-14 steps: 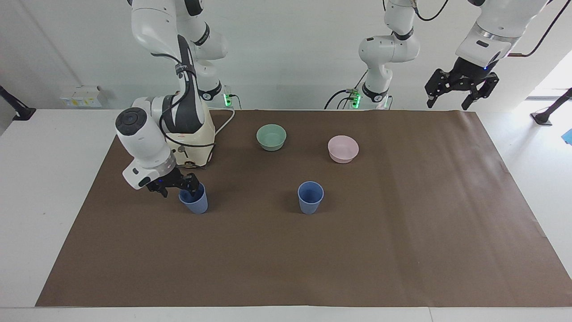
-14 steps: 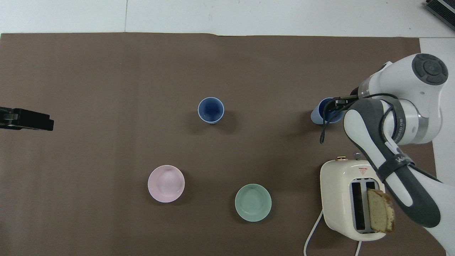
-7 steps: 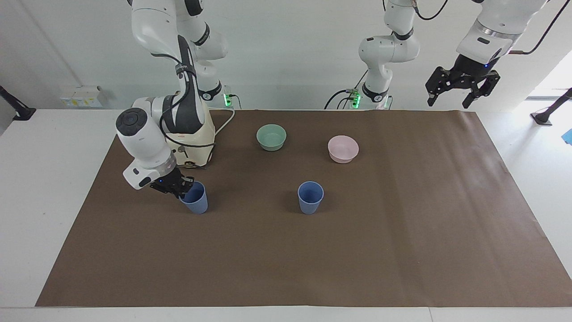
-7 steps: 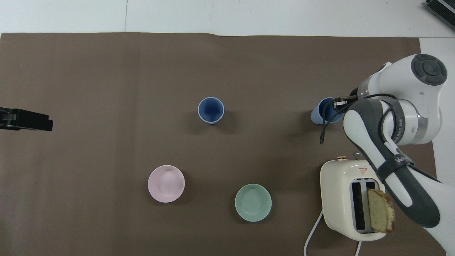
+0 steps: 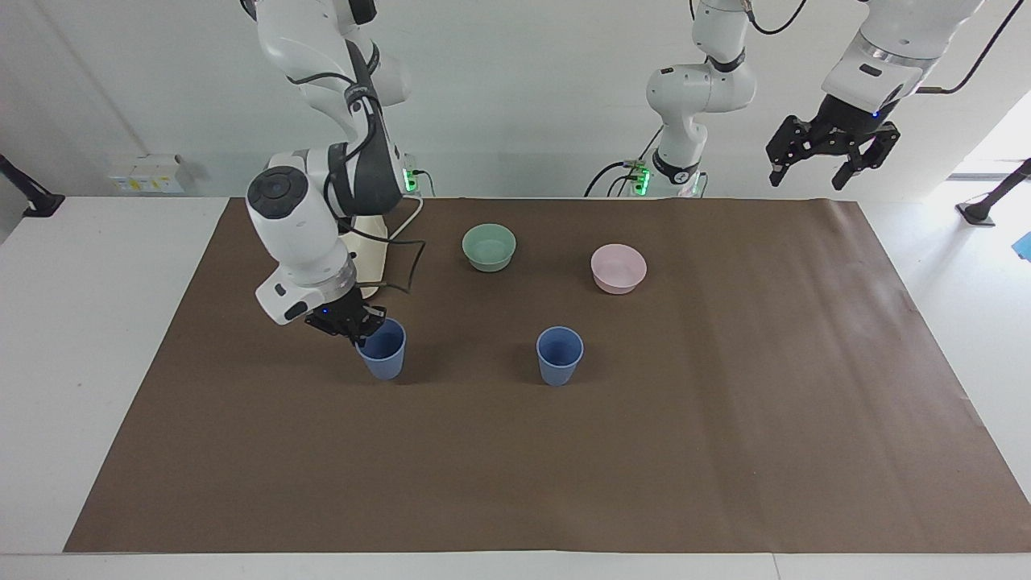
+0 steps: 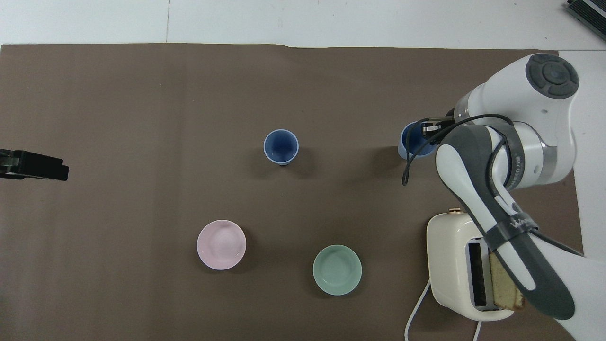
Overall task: Stack blue cups with both arms
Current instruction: 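Lift the blue cup with the right gripper and carry it over the centre cup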
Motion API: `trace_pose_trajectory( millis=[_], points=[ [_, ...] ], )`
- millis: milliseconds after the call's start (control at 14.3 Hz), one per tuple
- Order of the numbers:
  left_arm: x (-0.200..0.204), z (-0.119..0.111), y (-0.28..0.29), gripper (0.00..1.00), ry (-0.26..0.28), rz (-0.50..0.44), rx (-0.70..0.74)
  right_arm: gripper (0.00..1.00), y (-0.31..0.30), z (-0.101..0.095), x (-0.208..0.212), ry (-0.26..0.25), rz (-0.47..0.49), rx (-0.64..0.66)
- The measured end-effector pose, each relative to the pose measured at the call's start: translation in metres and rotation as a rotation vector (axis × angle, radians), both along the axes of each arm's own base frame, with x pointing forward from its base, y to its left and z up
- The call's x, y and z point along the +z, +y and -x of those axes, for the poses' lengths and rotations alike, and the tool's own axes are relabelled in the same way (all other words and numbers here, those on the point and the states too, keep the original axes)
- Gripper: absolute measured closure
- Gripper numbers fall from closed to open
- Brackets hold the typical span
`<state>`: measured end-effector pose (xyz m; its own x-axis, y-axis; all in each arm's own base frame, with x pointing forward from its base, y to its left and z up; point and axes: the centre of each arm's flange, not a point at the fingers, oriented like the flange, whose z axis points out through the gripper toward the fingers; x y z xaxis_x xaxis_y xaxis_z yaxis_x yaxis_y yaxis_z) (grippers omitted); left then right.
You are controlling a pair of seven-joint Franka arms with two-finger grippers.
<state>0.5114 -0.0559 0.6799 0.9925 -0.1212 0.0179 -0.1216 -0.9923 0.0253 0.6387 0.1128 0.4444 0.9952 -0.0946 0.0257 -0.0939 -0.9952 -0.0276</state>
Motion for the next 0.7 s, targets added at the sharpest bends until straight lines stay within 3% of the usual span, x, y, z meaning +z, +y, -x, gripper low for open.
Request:
trace_pose_trajectory(
  millis=[280, 700],
  points=[
    [0.001, 0.0, 0.001, 0.0, -0.001, 0.0, 0.001, 0.95, 0.069, 0.004, 0.046, -0.058, -0.036, -0.081],
    [0.001, 0.001, 0.001, 0.0, -0.001, 0.0, 0.001, 0.95, 0.166, 0.009, 0.081, -0.118, -0.103, 0.016]
  ],
)
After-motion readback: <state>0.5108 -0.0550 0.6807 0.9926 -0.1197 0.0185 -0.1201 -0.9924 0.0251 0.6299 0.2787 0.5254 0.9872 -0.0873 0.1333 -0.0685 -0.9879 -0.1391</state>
